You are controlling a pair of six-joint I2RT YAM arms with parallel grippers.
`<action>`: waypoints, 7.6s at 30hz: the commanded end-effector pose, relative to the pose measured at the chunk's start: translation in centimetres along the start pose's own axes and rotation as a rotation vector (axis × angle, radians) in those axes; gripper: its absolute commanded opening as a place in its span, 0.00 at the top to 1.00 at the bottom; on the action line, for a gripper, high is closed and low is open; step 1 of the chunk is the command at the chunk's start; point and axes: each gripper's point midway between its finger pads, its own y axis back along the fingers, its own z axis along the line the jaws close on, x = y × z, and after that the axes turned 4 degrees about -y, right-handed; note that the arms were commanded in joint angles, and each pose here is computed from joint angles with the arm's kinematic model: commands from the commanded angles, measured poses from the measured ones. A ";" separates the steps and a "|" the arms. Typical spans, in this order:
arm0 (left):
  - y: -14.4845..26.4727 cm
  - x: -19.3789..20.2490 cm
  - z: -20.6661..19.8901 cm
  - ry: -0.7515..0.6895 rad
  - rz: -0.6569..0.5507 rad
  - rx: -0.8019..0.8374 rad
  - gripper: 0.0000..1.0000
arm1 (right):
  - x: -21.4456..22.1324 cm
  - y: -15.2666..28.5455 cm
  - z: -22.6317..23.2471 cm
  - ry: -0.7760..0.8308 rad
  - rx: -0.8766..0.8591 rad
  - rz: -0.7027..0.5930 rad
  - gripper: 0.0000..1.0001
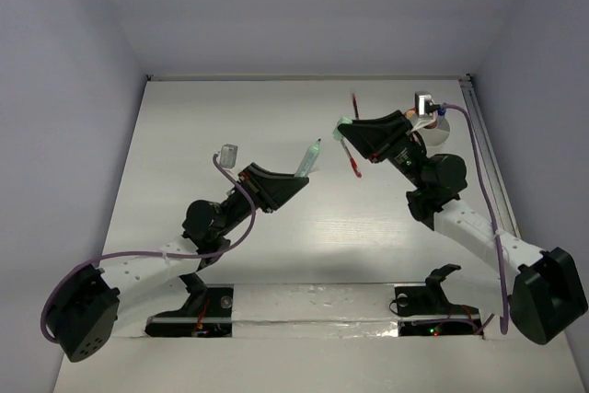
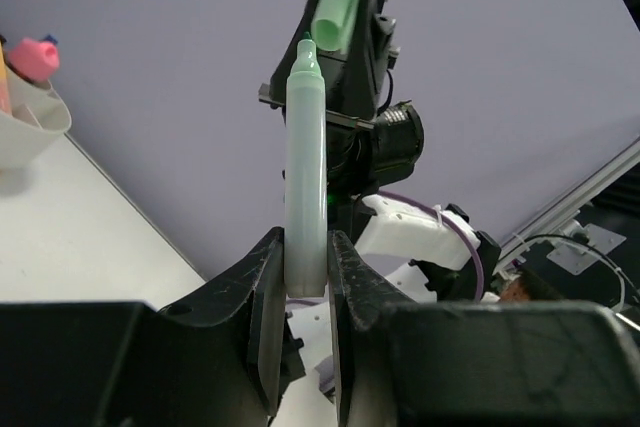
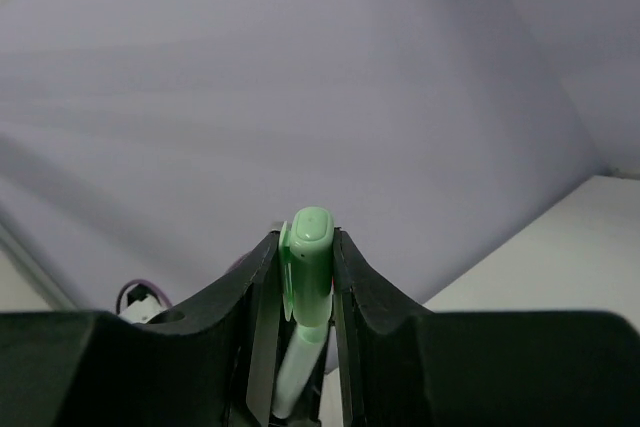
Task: Sort the stationery into containers
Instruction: Close the pen cap on the pen, then place the pen in the storage box.
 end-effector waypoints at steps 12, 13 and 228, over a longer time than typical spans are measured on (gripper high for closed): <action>0.0 -2.7 -5.5 0.001 -0.080 0.197 1.00 | 1.2 -3.0 5.0 -0.018 -0.204 -0.040 1.00; 0.1 -2.7 -5.4 -0.001 -0.082 0.194 1.00 | 1.2 -3.1 4.9 -0.016 -0.199 -0.042 1.00; 6.3 -1.1 5.1 -0.530 0.045 -0.259 0.01 | -16.7 14.9 -30.6 1.377 1.603 -0.083 1.00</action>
